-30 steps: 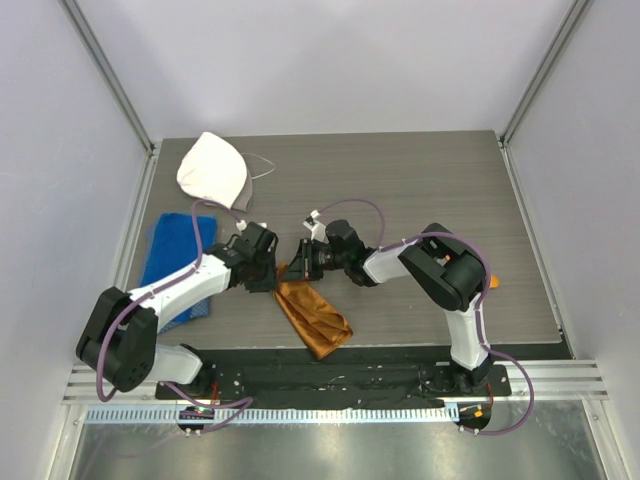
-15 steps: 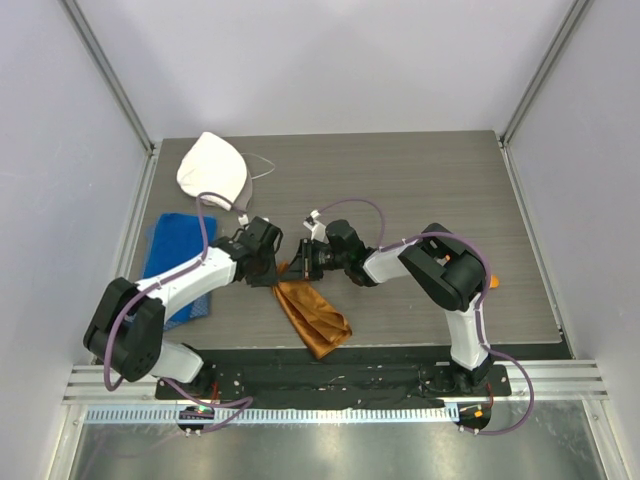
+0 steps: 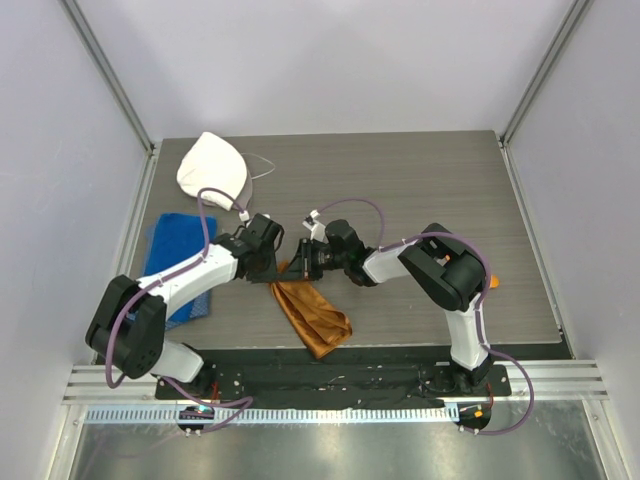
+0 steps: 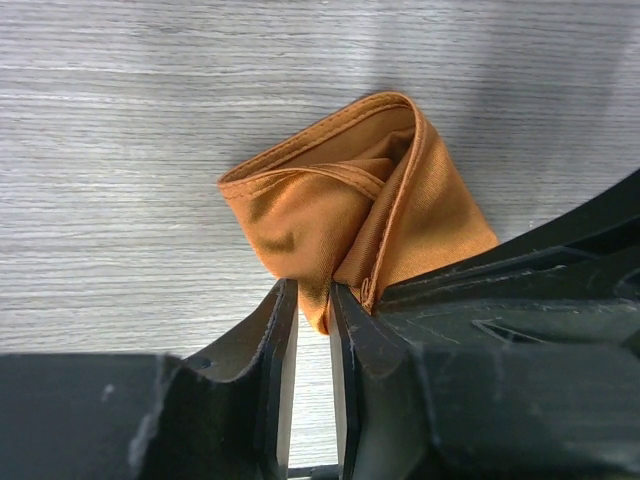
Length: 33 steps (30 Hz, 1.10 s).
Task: Fold the napkin into a case and place the utensils inside
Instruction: Grasp the top corner of the smaller rectangle folded napkin from the folded napkin.
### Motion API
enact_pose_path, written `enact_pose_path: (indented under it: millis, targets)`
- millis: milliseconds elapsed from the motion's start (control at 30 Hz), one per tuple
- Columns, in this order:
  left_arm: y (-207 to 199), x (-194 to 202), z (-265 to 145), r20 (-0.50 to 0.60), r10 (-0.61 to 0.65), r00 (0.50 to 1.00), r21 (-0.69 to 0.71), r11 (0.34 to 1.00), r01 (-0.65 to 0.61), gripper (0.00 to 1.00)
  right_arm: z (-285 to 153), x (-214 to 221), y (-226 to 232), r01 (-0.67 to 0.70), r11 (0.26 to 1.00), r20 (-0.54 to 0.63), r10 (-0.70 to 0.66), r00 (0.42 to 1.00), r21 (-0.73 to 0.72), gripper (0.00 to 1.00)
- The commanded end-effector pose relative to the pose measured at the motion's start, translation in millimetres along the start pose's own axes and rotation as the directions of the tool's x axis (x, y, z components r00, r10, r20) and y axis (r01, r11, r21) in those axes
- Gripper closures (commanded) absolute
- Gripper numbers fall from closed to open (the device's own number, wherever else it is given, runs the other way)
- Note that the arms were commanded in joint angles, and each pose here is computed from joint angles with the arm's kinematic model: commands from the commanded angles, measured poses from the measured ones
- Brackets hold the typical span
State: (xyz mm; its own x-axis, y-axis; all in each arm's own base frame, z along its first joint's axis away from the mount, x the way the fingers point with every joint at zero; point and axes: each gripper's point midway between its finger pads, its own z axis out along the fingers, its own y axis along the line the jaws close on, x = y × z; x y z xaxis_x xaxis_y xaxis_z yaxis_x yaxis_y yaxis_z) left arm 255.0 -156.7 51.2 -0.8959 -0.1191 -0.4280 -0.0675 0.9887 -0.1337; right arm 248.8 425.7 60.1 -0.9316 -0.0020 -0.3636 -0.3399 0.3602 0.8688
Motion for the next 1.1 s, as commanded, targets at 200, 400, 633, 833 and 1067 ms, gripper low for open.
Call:
enact_pose_path:
  millis: [200, 400, 633, 833, 1067]
  targets:
    - [-8, -3, -3, 0.012, 0.000, 1.000, 0.041, 0.999, -0.001, 0.81, 7, -11, 17, 0.034, 0.999, 0.012, -0.033, 0.999, -0.042, 0.87]
    - [-12, -9, -8, 0.026, -0.005, 1.000, 0.057, 0.998, 0.003, 0.93, 12, -12, 10, 0.014, 1.000, 0.012, -0.013, 1.000, -0.023, 0.88]
    - [-13, -8, -17, 0.035, -0.016, 0.999, 0.083, 0.996, 0.013, 1.00, 20, -10, 1, 0.006, 1.000, -0.001, -0.006, 1.000, -0.004, 0.88]
    - [-30, -3, -20, 0.020, -0.042, 0.999, 0.184, 0.982, 0.038, 1.00, 30, -2, 1, 0.019, 1.000, -0.025, -0.019, 0.999, 0.015, 0.88]
    - [-11, -4, -14, 0.053, -0.066, 0.996, 0.088, 0.994, 0.061, 1.00, 33, 1, -27, 0.059, 0.990, -0.045, -0.054, 0.998, 0.124, 0.88]
